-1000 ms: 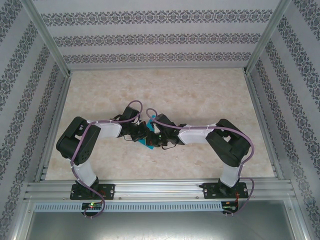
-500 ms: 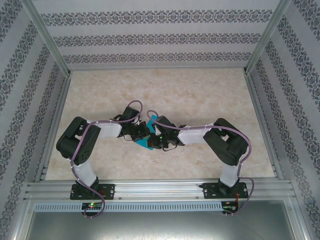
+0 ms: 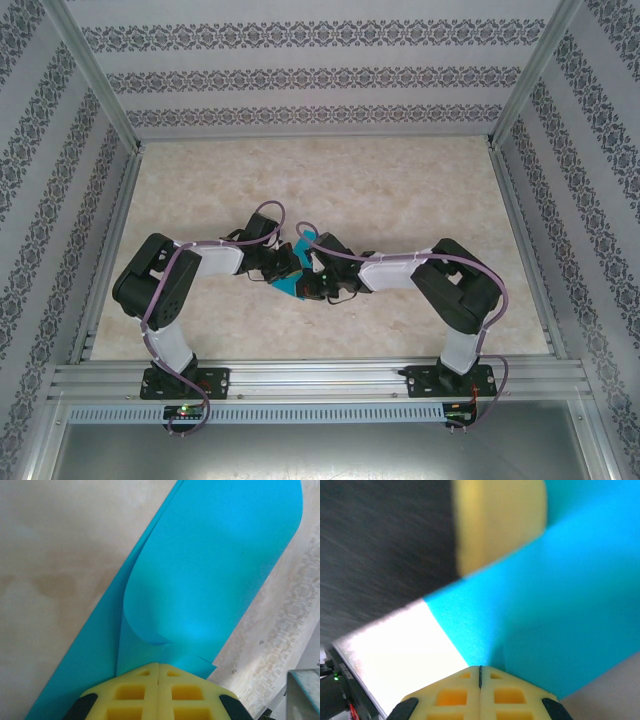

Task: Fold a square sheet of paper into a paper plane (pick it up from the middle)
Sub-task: Fold the triangle a second time at the center of the table.

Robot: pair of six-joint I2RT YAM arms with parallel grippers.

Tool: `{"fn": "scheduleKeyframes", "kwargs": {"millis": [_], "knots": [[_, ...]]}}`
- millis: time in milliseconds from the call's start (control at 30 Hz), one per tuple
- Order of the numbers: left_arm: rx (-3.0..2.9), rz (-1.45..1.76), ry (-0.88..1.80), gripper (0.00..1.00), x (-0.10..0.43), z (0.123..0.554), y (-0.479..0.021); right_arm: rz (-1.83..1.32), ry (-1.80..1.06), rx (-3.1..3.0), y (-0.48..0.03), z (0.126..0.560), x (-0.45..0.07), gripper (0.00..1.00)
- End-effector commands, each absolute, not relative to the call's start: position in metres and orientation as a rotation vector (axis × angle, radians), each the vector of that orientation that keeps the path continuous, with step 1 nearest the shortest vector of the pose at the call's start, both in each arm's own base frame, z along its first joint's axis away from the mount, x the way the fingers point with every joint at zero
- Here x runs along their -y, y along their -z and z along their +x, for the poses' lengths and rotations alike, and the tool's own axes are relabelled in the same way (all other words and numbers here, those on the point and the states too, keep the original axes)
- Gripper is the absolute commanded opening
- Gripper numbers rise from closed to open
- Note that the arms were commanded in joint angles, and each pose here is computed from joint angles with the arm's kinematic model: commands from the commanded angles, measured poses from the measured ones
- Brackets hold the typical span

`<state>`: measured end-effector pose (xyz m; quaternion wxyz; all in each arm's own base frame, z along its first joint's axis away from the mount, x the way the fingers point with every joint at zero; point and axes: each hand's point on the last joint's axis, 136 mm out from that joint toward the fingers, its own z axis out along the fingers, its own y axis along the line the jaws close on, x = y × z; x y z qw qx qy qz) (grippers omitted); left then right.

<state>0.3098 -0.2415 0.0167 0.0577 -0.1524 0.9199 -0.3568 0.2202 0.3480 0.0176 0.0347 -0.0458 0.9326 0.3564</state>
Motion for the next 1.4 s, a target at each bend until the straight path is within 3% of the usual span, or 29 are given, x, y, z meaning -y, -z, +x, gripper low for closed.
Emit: {"fn": "scheduleKeyframes", "kwargs": {"millis": [0, 167, 367, 600, 933, 1133, 1367], "knots": [[-2.916, -0.553, 0.91, 0.0, 0.218, 0.289, 0.019, -0.091, -1.0, -2.936, -0.002, 0.208, -0.327, 0.03], [-2.913, -0.552, 0.916, 0.0, 0.219, 0.29, 0.018, -0.082, -0.993, -2.99, 0.009, 0.202, -0.325, 0.03], [-2.913, -0.553, 0.916, 0.0, 0.219, 0.289, 0.018, -0.11, -1.057, -2.911, -0.022, 0.206, -0.331, 0.03], [-2.91, -0.547, 0.926, 0.0, 0.22, 0.29, 0.016, -0.014, -1.04, -2.985, 0.014, 0.195, -0.316, 0.02], [-2.906, -0.545, 0.935, 0.0, 0.221, 0.291, 0.015, -0.091, -1.171, -2.774, -0.056, 0.229, -0.342, 0.04], [-2.905, -0.542, 0.936, 0.0, 0.221, 0.291, 0.014, -0.043, -1.194, -2.797, -0.038, 0.235, -0.353, 0.05], [-2.89, -0.53, 0.944, 0.0, 0.221, 0.291, 0.01, 0.028, -1.037, -2.942, 0.011, 0.219, -0.331, 0.02]]}}
